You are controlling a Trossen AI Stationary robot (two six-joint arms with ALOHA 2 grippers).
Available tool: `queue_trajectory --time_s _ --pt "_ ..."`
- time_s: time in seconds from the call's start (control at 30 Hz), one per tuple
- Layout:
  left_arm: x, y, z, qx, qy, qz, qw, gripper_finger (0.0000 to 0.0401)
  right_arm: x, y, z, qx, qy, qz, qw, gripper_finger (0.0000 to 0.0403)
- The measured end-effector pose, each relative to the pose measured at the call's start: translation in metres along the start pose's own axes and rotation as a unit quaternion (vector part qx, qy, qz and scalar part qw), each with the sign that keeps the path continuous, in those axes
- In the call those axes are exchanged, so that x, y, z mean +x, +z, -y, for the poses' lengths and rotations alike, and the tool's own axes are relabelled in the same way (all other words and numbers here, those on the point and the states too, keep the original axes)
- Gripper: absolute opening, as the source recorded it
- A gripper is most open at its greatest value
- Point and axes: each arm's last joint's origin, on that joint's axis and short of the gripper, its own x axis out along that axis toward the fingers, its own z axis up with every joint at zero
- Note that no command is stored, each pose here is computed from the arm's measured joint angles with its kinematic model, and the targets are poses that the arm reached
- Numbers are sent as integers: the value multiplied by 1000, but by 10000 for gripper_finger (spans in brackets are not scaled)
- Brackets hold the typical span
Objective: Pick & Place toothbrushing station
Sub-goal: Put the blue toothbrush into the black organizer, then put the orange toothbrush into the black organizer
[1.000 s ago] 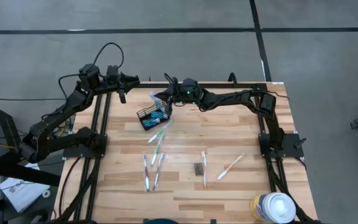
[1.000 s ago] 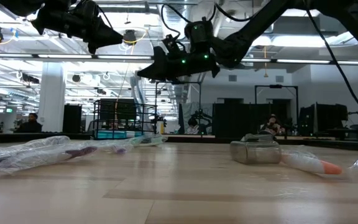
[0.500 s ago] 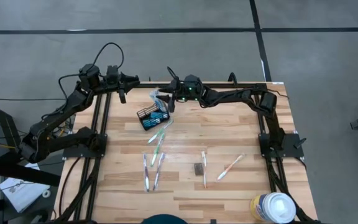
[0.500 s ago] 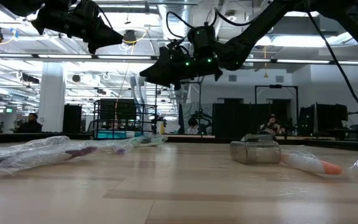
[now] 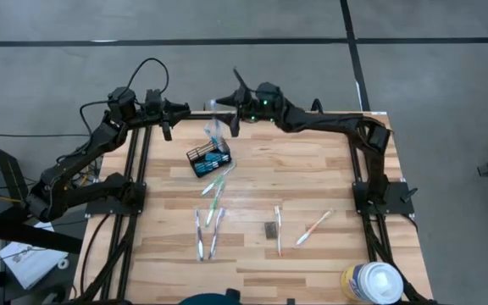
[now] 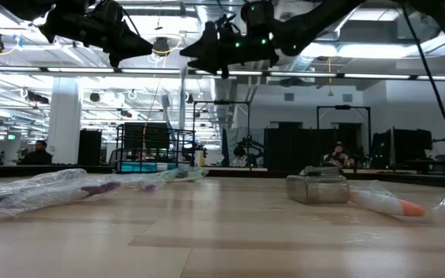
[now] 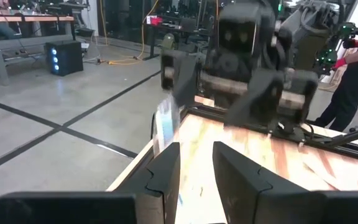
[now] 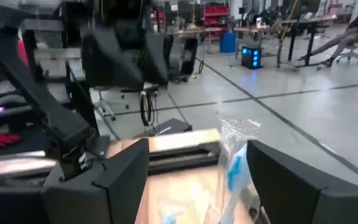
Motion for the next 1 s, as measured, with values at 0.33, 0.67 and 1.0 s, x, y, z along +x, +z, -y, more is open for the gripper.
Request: queue_trajectory --time_s 0.33,0.67,1.0 --pt "0 0 0 -8 0 0 1000 90 1 -1 -6 4 19 -16 1000 258" --pt "0 0 0 -1 0 -1 1000 90 13 -42 -13 46 53 -89 994 241" --pt "0 -1 0 0 0 -3 1000 90 21 -82 -20 91 54 -162 981 233"
